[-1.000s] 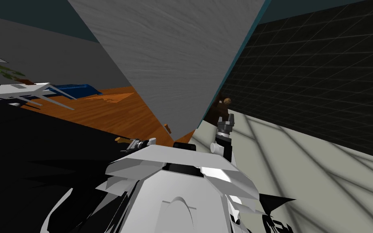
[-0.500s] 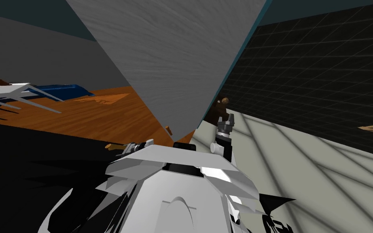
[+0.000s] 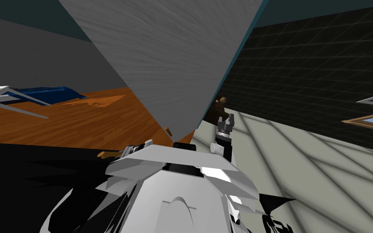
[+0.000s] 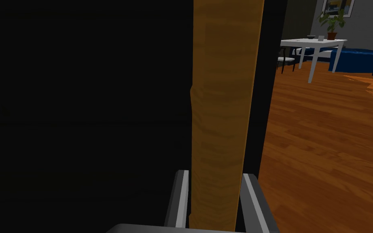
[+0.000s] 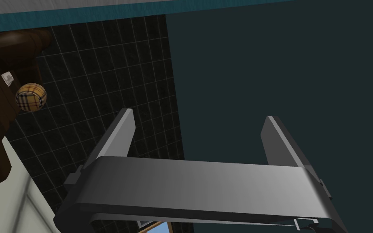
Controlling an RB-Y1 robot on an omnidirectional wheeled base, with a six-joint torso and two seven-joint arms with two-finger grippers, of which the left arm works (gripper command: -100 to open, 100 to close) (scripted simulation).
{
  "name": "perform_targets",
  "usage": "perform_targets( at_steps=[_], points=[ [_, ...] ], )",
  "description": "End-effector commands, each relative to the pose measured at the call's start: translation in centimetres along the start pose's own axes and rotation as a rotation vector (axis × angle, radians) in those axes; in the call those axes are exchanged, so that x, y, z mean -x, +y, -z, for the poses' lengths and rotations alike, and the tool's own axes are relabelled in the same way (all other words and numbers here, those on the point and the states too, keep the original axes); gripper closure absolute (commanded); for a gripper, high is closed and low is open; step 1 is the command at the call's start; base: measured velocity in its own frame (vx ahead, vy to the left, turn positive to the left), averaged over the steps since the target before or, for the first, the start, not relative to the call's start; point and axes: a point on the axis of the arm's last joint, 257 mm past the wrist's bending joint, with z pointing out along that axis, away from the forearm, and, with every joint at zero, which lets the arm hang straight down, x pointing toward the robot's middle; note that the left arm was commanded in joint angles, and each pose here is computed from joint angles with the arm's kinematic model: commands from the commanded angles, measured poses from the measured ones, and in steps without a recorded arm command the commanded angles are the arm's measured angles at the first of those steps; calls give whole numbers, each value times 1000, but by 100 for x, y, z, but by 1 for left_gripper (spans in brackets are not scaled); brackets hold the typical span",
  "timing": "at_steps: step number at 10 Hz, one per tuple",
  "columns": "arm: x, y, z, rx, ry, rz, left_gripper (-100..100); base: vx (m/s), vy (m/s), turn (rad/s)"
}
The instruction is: Push the door open
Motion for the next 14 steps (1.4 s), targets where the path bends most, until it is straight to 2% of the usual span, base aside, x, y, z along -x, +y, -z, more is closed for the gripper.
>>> perform_targets(
  at_steps=[1, 2, 3, 4, 5, 6, 8, 10, 11, 14],
  points=[
    [26, -142, -69, -33, 5, -14, 100, 41, 40, -21],
    [26, -142, -69, -33, 5, -14, 100, 17, 10, 27],
    [61, -246, -61, -69, -6, -13, 100, 34, 21, -110],
    [24, -114, -47, -37, -3, -2, 100, 25, 16, -41],
    [25, -250, -92, -76, -3, -4, 100, -9, 96, -48],
    [25, -290, -105, -87, -3, -5, 100, -5, 151, -22],
    [30, -486, -153, -143, -3, -6, 100, 4, 187, 21],
    [30, -486, -153, -143, -3, -6, 100, -3, 128, 22],
    [43, -706, -187, -206, -5, -8, 100, -7, 131, -35],
    [67, -1001, -203, -289, -10, -11, 100, 9, 219, -1]
  ],
)
